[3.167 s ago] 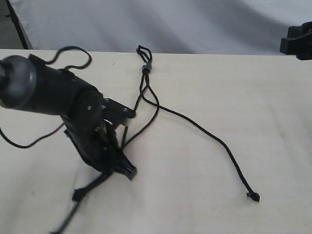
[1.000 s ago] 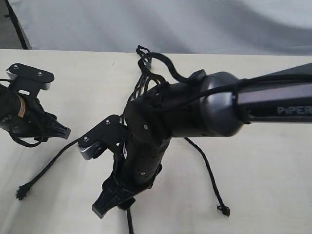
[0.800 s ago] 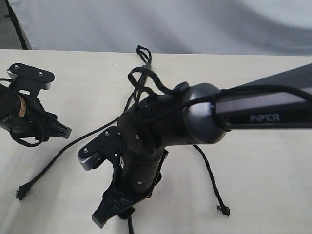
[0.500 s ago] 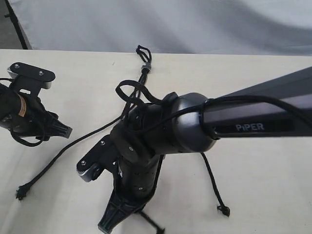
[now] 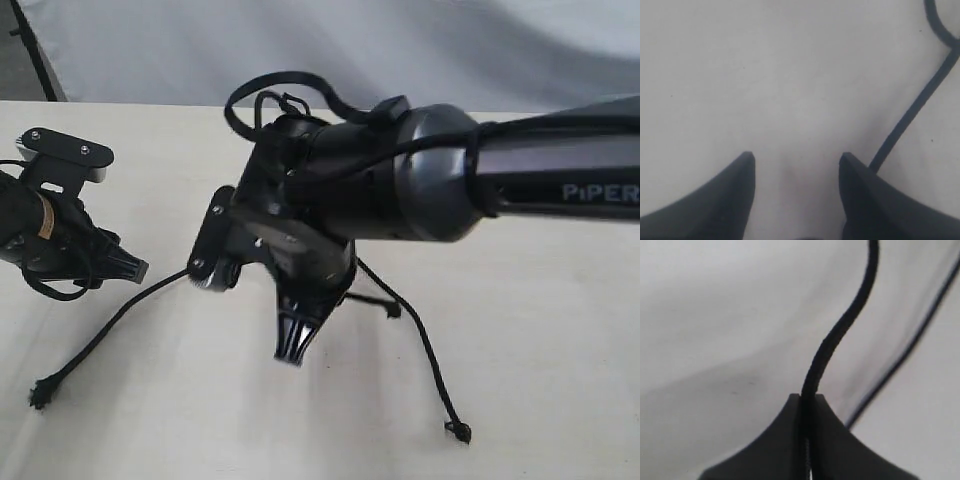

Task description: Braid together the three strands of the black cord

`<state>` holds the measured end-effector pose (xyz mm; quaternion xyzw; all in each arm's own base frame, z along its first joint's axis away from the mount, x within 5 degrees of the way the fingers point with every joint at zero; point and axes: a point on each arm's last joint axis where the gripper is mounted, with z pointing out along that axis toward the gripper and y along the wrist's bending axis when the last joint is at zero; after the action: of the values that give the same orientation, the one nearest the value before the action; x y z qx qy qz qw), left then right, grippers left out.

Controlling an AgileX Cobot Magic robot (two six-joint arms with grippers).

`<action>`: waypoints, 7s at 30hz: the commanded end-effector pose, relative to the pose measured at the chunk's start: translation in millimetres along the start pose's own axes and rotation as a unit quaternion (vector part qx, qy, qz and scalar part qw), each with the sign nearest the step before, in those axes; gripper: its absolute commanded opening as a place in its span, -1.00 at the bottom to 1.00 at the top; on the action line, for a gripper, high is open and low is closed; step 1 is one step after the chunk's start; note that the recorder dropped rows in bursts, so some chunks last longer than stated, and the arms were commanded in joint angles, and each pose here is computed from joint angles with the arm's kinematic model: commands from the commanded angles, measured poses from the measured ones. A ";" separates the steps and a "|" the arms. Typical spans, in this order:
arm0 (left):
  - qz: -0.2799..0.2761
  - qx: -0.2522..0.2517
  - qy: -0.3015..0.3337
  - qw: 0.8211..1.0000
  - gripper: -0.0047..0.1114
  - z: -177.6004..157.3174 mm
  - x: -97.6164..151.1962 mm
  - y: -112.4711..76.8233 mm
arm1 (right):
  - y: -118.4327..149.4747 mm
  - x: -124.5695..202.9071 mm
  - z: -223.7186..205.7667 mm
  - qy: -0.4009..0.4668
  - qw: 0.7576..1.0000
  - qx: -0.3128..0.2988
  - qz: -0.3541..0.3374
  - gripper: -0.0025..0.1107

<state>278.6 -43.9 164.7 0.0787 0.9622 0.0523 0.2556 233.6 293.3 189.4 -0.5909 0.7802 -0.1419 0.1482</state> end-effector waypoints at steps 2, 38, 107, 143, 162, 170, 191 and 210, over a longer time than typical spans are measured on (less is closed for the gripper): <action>-0.003 0.001 0.002 1.000 -0.07 0.6 1.8 0.8 | -59.1 24.0 20.9 0.012 0.998 0.058 0.032 -0.96; -0.004 0.008 -0.012 1.000 -0.07 0.5 -0.7 -0.5 | 6.7 19.0 53.7 0.050 0.967 -0.249 0.012 -0.96; -0.219 0.100 0.128 0.962 -0.91 40.1 31.1 -36.9 | -109.2 77.2 75.3 -0.022 0.971 -0.128 0.200 -0.96; -0.195 0.100 0.135 0.966 -0.91 40.2 33.1 -36.8 | -174.4 144.3 45.3 -0.010 0.954 -0.010 0.300 -0.96; -0.193 0.100 0.135 0.967 -0.91 40.2 33.1 -36.7 | -154.3 151.9 125.7 0.064 0.948 -0.077 0.301 -0.96; -0.193 0.100 0.136 0.966 -0.91 40.2 33.3 -36.7 | -149.9 155.6 135.1 0.082 0.944 -0.091 0.308 -0.96; -0.192 0.100 0.133 0.967 -0.91 40.3 32.8 -36.6 | -165.5 152.7 78.3 0.037 0.922 -0.067 0.381 0.31; -0.156 0.101 0.133 0.974 -0.91 40.3 33.6 -35.9 | -160.8 152.9 37.2 -0.084 0.922 -0.034 0.375 0.31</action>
<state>271.0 -71.3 118.5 -0.0751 0.9821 -0.0888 0.1484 349.5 103.3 212.2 -0.2638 0.9421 0.0030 0.2069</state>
